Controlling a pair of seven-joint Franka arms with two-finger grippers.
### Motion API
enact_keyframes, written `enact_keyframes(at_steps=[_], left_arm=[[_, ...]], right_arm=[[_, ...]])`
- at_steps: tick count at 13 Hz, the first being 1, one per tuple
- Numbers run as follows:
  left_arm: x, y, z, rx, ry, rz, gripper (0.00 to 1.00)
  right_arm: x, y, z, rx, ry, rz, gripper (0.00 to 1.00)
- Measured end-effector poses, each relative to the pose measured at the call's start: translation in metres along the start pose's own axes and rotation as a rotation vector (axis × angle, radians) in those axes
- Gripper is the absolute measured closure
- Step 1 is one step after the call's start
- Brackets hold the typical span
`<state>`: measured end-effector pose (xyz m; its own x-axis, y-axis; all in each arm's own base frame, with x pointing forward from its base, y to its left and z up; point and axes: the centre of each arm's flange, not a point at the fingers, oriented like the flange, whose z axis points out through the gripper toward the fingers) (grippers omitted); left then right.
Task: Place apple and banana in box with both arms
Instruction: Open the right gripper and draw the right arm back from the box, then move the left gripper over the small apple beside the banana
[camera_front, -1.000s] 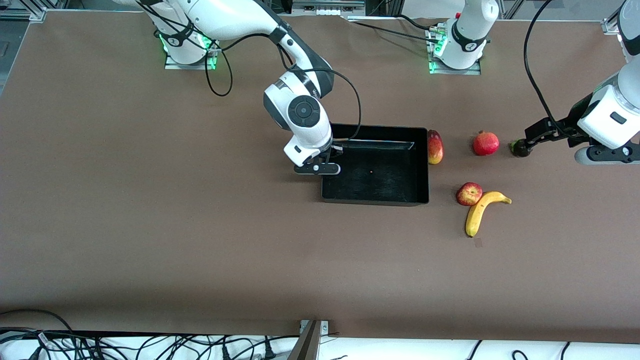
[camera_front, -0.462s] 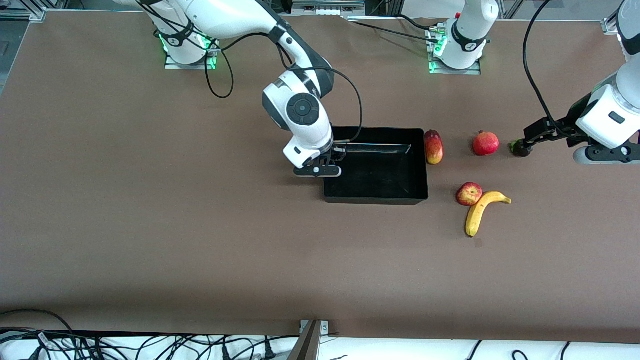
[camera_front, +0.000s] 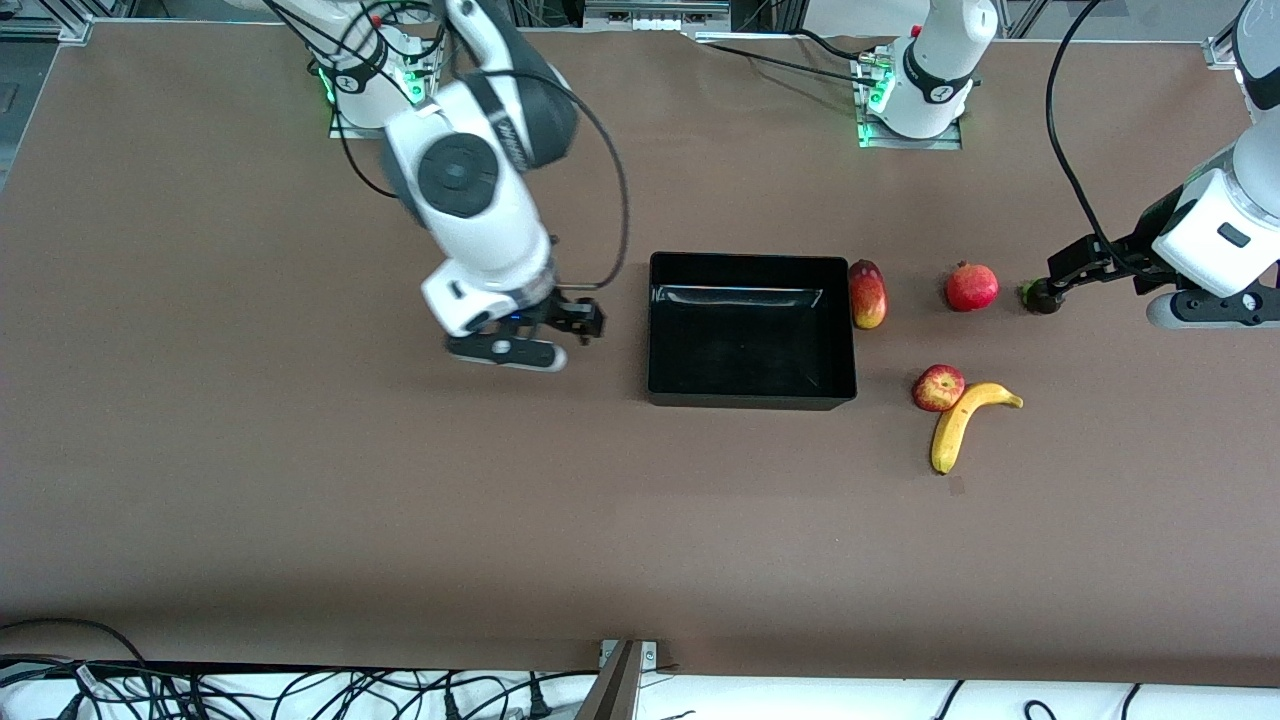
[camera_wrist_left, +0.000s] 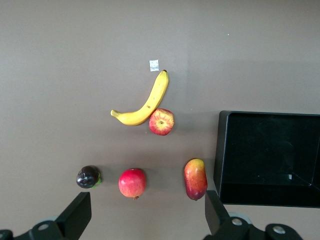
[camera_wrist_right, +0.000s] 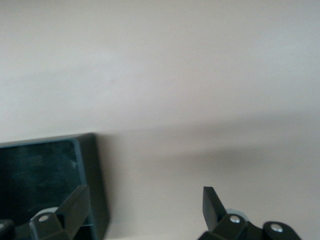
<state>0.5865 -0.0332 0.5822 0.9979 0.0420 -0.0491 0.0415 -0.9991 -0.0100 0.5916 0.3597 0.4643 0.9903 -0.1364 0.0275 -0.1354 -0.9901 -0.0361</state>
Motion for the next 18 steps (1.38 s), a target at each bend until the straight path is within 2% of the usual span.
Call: enact_keyframes(at_steps=[2,5,9,13,15,16,18], left_arm=[[0.0,0.0,0.001,0.0,-0.002,0.0,0.0],[0.0,0.004,0.002,0.0,-0.005,0.008,0.0],[0.0,0.027,0.009,0.0,-0.022,0.048,0.0],[0.026,0.026,0.071,0.009,-0.127,0.055,0.0],[0.036,0.025,0.102,0.035,-0.173,0.065,0.0],[0.04,0.027,0.119,0.036,-0.189,0.071,0.0],[0.048,0.034,0.161,0.032,-0.174,0.087,0.0]], right_arm=[[0.024,0.068,-0.041,-0.043,-0.016,-0.068,0.0],[0.046,0.151,-0.091,-0.05,-0.006,-0.122,0.0],[0.048,0.216,-0.109,-0.075,-0.089,-0.156,0.0],[0.054,0.246,-0.11,-0.07,-0.113,-0.113,0.0],[0.055,0.28,-0.111,-0.055,-0.167,-0.149,0.0],[0.057,0.296,-0.111,-0.058,-0.179,-0.184,0.0],[0.054,0.322,-0.11,-0.075,-0.17,-0.232,0.0]])
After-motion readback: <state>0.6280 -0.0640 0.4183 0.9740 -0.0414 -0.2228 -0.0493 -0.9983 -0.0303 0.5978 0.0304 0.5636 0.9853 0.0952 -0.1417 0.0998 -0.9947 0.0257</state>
